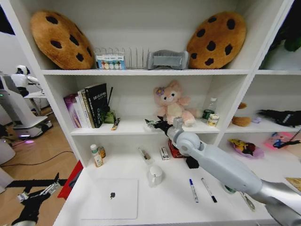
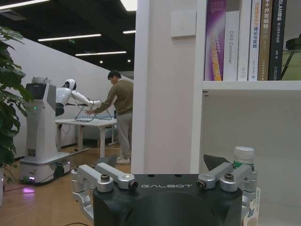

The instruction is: Organize the objects on the table.

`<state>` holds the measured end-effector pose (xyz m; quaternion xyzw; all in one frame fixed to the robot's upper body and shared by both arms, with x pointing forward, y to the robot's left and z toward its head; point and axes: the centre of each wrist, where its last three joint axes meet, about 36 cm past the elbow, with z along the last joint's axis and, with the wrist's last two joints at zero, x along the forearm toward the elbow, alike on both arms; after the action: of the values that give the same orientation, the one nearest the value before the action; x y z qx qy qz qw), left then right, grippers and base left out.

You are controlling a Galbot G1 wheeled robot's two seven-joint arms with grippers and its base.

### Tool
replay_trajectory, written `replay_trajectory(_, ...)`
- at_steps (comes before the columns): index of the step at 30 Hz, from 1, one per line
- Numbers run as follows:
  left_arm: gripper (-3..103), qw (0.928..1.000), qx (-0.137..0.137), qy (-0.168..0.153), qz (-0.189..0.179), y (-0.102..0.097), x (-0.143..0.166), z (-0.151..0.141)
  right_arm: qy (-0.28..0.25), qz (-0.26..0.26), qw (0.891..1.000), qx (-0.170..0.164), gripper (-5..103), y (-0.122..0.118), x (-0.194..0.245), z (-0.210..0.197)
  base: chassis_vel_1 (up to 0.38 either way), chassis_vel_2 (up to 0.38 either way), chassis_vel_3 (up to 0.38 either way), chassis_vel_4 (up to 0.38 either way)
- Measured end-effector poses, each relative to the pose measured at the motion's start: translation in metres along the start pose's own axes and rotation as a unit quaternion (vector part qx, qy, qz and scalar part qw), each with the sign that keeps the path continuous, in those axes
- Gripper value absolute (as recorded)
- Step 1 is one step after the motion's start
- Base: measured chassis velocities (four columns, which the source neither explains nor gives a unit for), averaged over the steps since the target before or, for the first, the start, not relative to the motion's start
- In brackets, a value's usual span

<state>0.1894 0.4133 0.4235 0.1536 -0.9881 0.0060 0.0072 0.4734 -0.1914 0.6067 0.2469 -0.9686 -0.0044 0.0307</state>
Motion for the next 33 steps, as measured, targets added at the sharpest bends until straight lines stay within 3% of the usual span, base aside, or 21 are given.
replay_trajectory(6, 100, 1.0000, 0.000, 0.001, -0.001, -0.001, -0.001, 0.000, -0.025, 0.029, 0.999, 0.019, 100, -0.011, 0.062, 0.008, 0.000, 0.000, 0.000, 0.000)
replay_trajectory(14, 100, 1.0000, -0.001, 0.006, -0.007, 0.000, 0.000, 0.005, -0.034, 0.047, 0.998, 0.039, 100, -0.005, 0.106, 0.029, 0.000, 0.000, 0.000, 0.000)
replay_trajectory(18, 100, 0.9999, 0.000, 0.006, -0.010, -0.002, 0.003, 0.005, -0.057, 0.086, 0.994, 0.042, 100, -0.009, 0.131, 0.032, 0.000, 0.000, 0.000, 0.000)
replay_trajectory(24, 100, 0.9999, -0.002, 0.007, -0.012, -0.002, 0.005, 0.006, -0.050, 0.137, 0.989, 0.028, 100, -0.016, 0.166, 0.055, 0.000, 0.000, 0.000, 0.000)
replay_trajectory(33, 100, 0.9999, -0.002, 0.008, -0.011, -0.007, 0.010, 0.008, -0.028, 0.236, 0.971, 0.000, 100, -0.017, 0.204, 0.107, 0.000, 0.000, 0.000, 0.000)
